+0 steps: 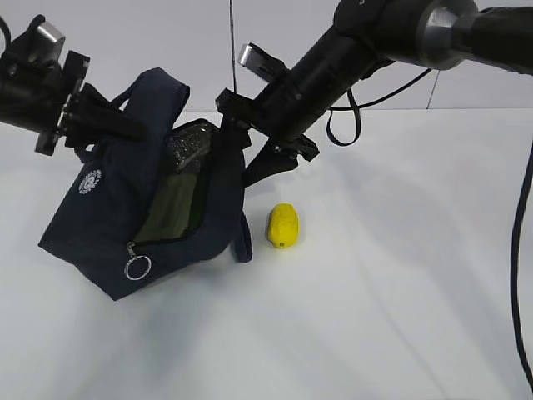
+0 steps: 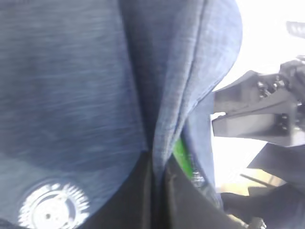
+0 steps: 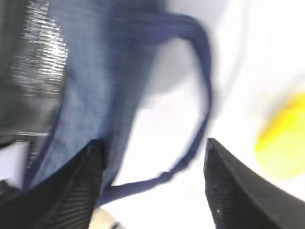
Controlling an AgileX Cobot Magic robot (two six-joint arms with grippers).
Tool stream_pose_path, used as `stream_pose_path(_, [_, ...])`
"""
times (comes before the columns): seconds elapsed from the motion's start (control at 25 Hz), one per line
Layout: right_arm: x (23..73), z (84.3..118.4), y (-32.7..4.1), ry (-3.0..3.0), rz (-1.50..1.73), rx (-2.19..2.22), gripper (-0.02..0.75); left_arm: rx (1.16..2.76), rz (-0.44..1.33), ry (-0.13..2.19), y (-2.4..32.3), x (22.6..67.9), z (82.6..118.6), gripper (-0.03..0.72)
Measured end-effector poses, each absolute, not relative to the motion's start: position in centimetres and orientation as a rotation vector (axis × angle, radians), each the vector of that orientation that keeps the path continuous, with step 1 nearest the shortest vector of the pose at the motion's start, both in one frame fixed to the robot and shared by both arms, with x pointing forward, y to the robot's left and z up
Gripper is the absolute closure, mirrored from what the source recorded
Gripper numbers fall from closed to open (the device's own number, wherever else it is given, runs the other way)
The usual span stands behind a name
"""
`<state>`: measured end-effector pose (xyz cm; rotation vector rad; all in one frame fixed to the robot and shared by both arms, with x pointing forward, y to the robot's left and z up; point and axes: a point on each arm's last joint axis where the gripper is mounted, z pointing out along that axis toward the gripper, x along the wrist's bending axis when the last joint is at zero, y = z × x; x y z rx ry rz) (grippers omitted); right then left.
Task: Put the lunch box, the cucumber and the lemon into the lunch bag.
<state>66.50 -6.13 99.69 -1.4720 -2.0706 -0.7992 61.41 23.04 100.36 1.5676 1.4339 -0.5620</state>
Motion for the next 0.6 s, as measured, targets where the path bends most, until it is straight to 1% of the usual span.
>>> stream_pose_path(0.28, [66.7,99.2,-6.8,-2.156,-0.744,-1.498,0.244,1.588,-0.487,1.551,26.8,61.5,99.6,0.694])
stream_pose_path(0.6, [67.0,98.2,-8.2,-2.271,-0.572,-1.648,0.245,1.584,-0.476,1.569,27.5,61.5,99.5,0.694])
